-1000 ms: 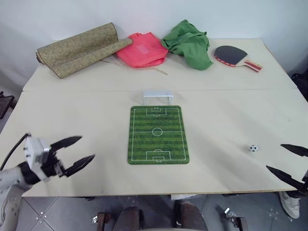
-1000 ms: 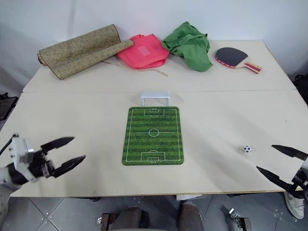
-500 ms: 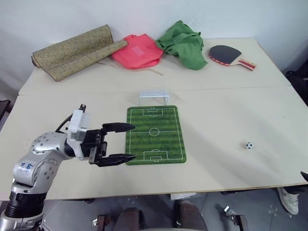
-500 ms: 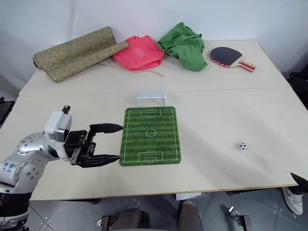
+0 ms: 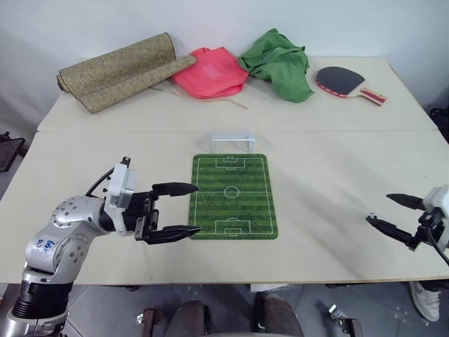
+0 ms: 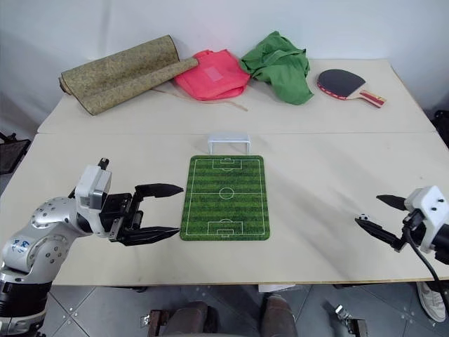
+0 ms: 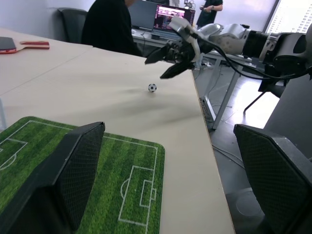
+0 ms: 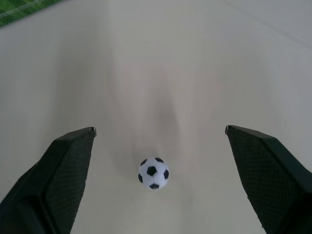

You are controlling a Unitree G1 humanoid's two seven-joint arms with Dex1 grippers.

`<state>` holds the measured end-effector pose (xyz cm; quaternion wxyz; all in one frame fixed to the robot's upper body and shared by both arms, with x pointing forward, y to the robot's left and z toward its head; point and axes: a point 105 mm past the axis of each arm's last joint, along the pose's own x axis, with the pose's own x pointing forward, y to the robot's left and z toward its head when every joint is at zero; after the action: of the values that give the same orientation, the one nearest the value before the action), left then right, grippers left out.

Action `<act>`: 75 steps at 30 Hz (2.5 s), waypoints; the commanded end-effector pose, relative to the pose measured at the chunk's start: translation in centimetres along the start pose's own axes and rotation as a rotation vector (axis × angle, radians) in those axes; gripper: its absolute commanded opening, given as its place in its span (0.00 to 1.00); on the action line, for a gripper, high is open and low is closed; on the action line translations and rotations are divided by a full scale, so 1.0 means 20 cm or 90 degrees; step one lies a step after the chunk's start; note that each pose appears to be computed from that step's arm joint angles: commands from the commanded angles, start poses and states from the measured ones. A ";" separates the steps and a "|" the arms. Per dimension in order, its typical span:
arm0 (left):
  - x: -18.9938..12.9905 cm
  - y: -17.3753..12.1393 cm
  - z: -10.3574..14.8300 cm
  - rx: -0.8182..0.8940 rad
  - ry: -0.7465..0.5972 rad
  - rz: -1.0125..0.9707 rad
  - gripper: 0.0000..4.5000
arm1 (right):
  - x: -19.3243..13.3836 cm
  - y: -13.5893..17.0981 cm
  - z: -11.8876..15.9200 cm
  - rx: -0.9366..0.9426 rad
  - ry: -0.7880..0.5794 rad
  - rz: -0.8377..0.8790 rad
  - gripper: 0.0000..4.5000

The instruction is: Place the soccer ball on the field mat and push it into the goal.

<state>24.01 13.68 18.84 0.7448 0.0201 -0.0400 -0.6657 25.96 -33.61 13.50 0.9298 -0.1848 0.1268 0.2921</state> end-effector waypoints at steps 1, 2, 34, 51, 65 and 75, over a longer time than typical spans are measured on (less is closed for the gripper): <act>0.01 -0.02 0.03 0.023 0.000 -0.011 1.00 | 0.04 -0.03 0.03 0.004 -0.003 0.006 0.99; 0.01 -0.02 0.03 0.024 0.002 -0.010 1.00 | 0.05 -0.02 0.03 0.005 0.000 0.020 0.99; -0.15 0.04 -0.07 0.035 0.014 0.045 1.00 | 0.51 0.59 0.61 -0.150 -0.193 0.417 0.17; -0.23 -0.03 -0.23 0.017 0.055 0.095 1.00 | 0.89 1.18 0.67 -0.136 -0.172 0.565 0.17; -0.26 -0.04 -0.22 0.019 0.063 0.118 1.00 | 0.89 1.13 0.52 -0.132 -0.134 0.559 0.17; -0.26 -0.04 -0.21 0.019 0.069 0.119 1.00 | 0.91 1.10 0.51 -0.104 -0.142 0.561 0.17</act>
<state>23.14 18.47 13.54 0.8043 0.0469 -0.0014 -0.5924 28.63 -3.33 10.60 0.7070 -0.1565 0.0687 0.6862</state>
